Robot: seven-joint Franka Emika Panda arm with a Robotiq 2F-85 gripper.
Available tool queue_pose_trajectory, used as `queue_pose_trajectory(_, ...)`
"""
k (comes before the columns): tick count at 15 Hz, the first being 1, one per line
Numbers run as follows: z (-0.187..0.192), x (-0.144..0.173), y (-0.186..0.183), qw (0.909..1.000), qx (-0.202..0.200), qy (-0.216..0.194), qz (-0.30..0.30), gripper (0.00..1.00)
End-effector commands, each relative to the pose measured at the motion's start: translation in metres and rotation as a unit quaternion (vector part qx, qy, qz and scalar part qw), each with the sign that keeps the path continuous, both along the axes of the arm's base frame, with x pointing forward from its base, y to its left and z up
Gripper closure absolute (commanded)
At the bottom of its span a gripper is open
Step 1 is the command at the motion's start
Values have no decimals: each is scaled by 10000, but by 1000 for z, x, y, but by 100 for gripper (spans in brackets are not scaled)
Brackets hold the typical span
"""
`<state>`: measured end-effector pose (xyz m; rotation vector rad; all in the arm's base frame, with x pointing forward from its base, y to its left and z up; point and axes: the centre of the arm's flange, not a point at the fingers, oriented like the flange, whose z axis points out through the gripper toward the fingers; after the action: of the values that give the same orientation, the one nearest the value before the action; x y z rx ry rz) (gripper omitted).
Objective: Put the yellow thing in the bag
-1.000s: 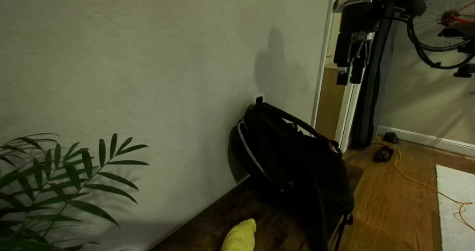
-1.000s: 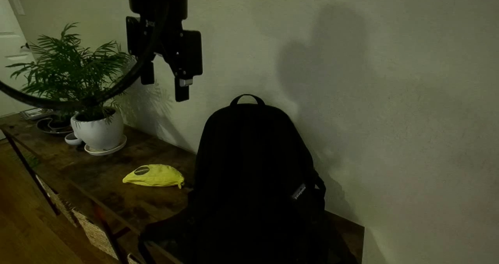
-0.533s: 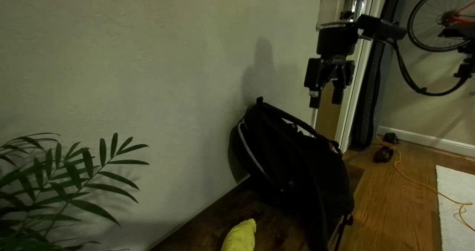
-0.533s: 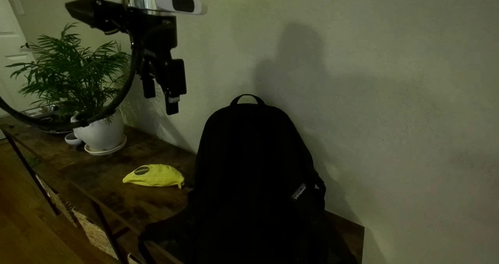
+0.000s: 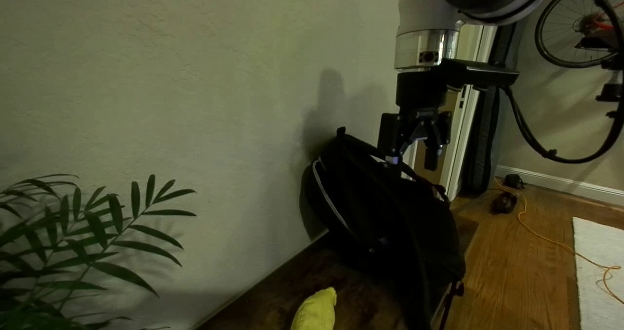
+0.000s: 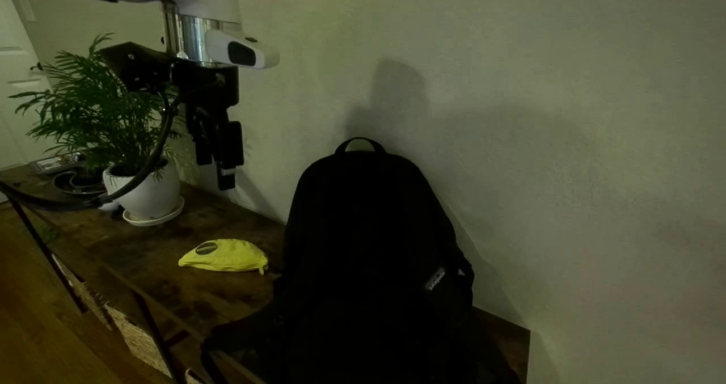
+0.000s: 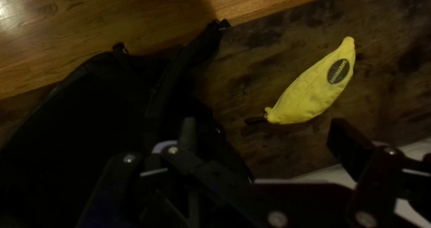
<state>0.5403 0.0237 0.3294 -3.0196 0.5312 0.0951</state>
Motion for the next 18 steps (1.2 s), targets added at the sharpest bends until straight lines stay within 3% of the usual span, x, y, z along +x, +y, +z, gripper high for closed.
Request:
queue_pose_trajectory(1, 0, 0, 0, 10000, 1, -2, -3, 0)
queue_pose_trajectory(8, -10, 8, 5, 10000, 5, -23, -96, 0)
queue_pose_trajectory(18, -70, 43, 42, 9879, 12, 36, -1549, 0)
